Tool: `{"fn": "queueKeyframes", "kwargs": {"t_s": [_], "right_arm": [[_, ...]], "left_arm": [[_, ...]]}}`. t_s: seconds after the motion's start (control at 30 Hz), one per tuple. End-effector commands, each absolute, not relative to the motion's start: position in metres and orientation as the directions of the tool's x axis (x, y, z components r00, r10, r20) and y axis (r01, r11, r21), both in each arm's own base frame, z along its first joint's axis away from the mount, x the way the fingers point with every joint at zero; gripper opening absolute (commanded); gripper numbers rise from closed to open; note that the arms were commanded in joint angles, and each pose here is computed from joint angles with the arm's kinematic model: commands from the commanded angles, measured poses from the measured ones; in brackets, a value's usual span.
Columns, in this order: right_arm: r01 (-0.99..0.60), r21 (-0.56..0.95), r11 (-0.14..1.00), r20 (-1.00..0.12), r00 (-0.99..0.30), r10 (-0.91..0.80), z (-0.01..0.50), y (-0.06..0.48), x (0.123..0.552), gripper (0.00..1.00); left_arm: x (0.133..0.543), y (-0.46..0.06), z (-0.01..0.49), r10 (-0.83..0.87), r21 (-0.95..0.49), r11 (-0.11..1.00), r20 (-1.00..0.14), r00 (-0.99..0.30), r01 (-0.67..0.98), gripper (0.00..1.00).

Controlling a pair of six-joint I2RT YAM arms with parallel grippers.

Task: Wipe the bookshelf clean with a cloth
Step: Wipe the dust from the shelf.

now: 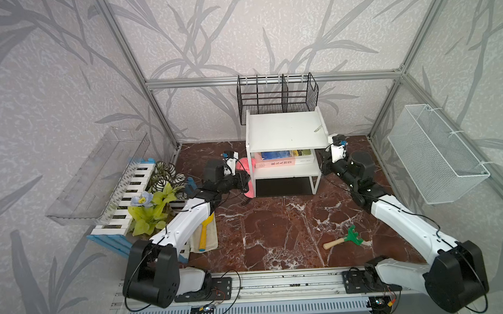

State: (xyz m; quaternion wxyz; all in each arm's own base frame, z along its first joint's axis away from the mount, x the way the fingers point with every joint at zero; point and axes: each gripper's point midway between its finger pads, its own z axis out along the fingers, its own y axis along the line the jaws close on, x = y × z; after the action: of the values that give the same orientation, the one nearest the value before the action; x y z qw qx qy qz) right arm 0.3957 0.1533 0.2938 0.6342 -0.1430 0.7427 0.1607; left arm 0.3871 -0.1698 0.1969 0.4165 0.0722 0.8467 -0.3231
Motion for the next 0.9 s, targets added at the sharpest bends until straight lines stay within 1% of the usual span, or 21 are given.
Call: {"fn": "queueKeyframes", "kwargs": {"t_s": [0.0,0.17,0.33,0.4,0.47,0.57,0.63,0.67,0.73,0.77,0.8,0.87], "right_arm": [[-0.285,0.247,0.926,-0.868,-0.49,0.08,0.204,0.149,0.396,0.0],[-0.28,0.234,0.931,-0.869,-0.49,0.071,0.203,0.147,0.396,0.0],[-0.288,0.233,0.929,-0.866,-0.496,0.064,0.201,0.149,0.397,0.0],[-0.291,0.233,0.928,-0.865,-0.498,0.061,0.202,0.15,0.398,0.0],[-0.296,0.235,0.926,-0.863,-0.502,0.059,0.201,0.152,0.398,0.0],[-0.303,0.238,0.923,-0.863,-0.502,0.057,0.203,0.153,0.398,0.0],[-0.303,0.238,0.923,-0.863,-0.502,0.058,0.203,0.153,0.397,0.0],[-0.3,0.237,0.924,-0.863,-0.503,0.058,0.203,0.153,0.397,0.0],[-0.303,0.241,0.922,-0.865,-0.498,0.062,0.205,0.153,0.397,0.0],[-0.307,0.243,0.92,-0.866,-0.497,0.063,0.205,0.155,0.397,0.0],[-0.311,0.247,0.918,-0.865,-0.498,0.064,0.205,0.156,0.397,0.0],[-0.319,0.251,0.914,-0.865,-0.499,0.063,0.207,0.158,0.397,0.0]], "left_arm": [[0.415,-0.185,0.212,-0.082,-0.462,0.726,-0.793,-0.603,0.509,0.0],[0.45,-0.193,0.208,-0.017,-0.419,0.699,-0.819,-0.573,0.579,0.0],[0.513,-0.172,0.189,-0.018,-0.395,0.785,-0.784,-0.62,0.477,0.0],[0.531,-0.165,0.188,0.01,-0.349,0.821,-0.783,-0.622,0.452,0.0],[0.541,-0.161,0.193,0.037,-0.304,0.839,-0.795,-0.605,0.452,0.0],[0.533,-0.166,0.203,0.057,-0.312,0.814,-0.797,-0.601,0.491,0.0],[0.512,-0.174,0.208,0.057,-0.349,0.778,-0.788,-0.613,0.522,0.0],[0.502,-0.175,0.212,0.044,-0.355,0.768,-0.801,-0.598,0.532,0.0],[0.489,-0.171,0.232,-0.024,-0.349,0.769,-0.853,-0.522,0.536,0.0],[0.489,-0.169,0.251,-0.052,-0.322,0.77,-0.892,-0.449,0.551,0.0],[0.49,-0.167,0.265,-0.063,-0.304,0.769,-0.912,-0.405,0.562,0.0],[0.501,-0.171,0.283,-0.064,-0.294,0.745,-0.925,-0.374,0.599,0.0]]}}
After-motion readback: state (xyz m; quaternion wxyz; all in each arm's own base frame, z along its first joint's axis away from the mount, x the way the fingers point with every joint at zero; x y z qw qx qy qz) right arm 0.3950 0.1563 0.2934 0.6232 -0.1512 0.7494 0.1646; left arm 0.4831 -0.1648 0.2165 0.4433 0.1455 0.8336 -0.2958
